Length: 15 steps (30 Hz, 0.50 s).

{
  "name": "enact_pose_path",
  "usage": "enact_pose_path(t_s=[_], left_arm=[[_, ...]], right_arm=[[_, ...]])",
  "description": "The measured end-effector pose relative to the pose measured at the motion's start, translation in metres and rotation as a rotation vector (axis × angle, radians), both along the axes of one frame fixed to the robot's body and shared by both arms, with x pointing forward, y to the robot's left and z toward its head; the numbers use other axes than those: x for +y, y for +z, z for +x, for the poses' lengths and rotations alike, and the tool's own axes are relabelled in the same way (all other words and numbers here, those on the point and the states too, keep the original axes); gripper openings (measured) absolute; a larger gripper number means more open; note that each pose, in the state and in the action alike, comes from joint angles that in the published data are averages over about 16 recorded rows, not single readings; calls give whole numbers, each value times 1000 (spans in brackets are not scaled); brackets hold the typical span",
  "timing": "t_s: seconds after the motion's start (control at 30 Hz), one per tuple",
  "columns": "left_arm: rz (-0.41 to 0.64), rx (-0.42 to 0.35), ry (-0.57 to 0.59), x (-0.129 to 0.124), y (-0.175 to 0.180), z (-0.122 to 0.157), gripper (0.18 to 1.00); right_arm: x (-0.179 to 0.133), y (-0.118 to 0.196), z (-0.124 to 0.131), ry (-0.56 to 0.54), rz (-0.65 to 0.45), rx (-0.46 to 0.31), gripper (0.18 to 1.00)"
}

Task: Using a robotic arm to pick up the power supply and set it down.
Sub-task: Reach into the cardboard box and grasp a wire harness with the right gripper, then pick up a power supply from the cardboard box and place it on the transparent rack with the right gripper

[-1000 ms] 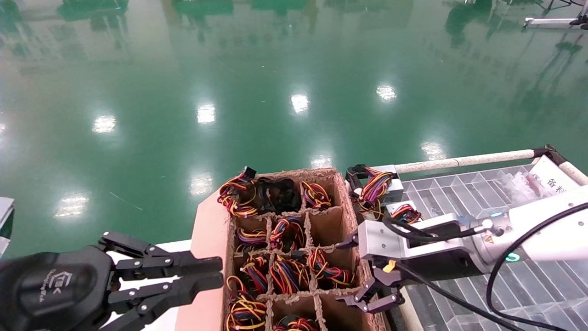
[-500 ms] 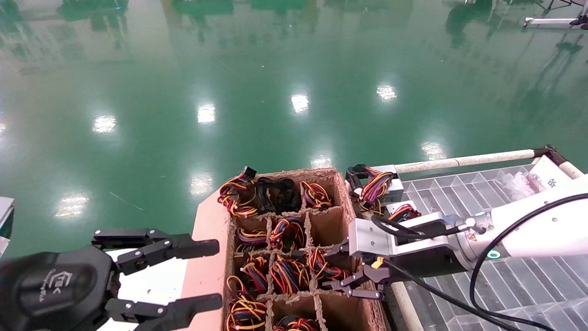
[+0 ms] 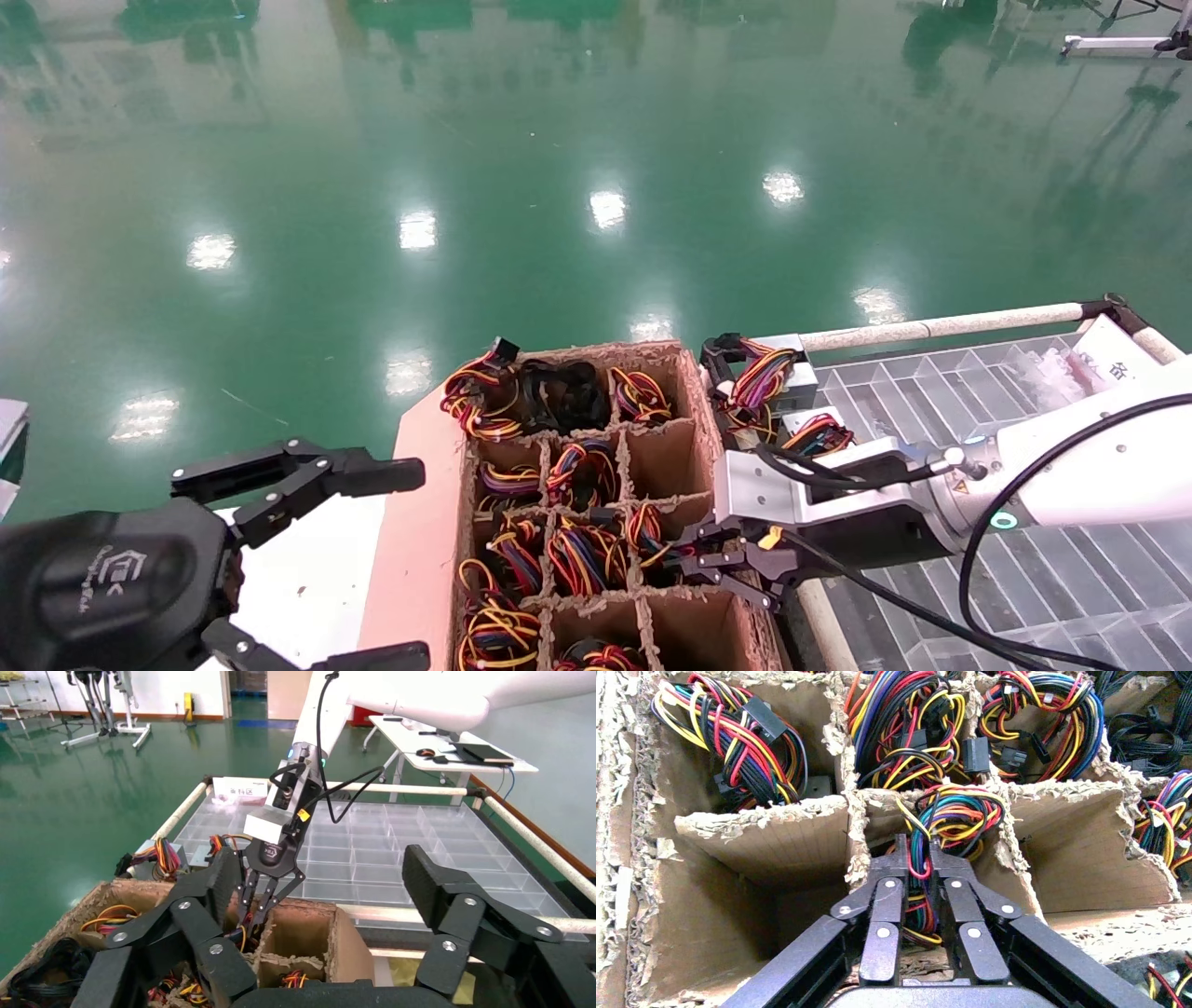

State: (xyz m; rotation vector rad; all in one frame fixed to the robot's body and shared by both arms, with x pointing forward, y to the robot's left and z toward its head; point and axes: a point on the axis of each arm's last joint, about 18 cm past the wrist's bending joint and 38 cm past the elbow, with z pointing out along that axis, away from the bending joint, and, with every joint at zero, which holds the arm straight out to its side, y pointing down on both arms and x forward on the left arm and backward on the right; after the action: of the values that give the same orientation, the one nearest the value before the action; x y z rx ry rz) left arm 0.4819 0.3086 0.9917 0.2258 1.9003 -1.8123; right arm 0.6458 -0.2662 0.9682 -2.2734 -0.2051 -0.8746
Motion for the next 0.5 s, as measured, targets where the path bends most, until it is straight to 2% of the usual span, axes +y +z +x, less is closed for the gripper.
enact_pose_path(t_s=[0.13, 0.27, 0.5], left_arm=[[0, 0, 0, 0, 0, 0, 858], [0, 0, 0, 0, 0, 0, 908], [0, 0, 0, 0, 0, 0, 974]], right_arm=[[0, 7, -3, 4, 15, -8, 249], [-2, 22, -9, 13, 41, -32, 228], [-8, 71, -32, 38, 109, -132, 211]])
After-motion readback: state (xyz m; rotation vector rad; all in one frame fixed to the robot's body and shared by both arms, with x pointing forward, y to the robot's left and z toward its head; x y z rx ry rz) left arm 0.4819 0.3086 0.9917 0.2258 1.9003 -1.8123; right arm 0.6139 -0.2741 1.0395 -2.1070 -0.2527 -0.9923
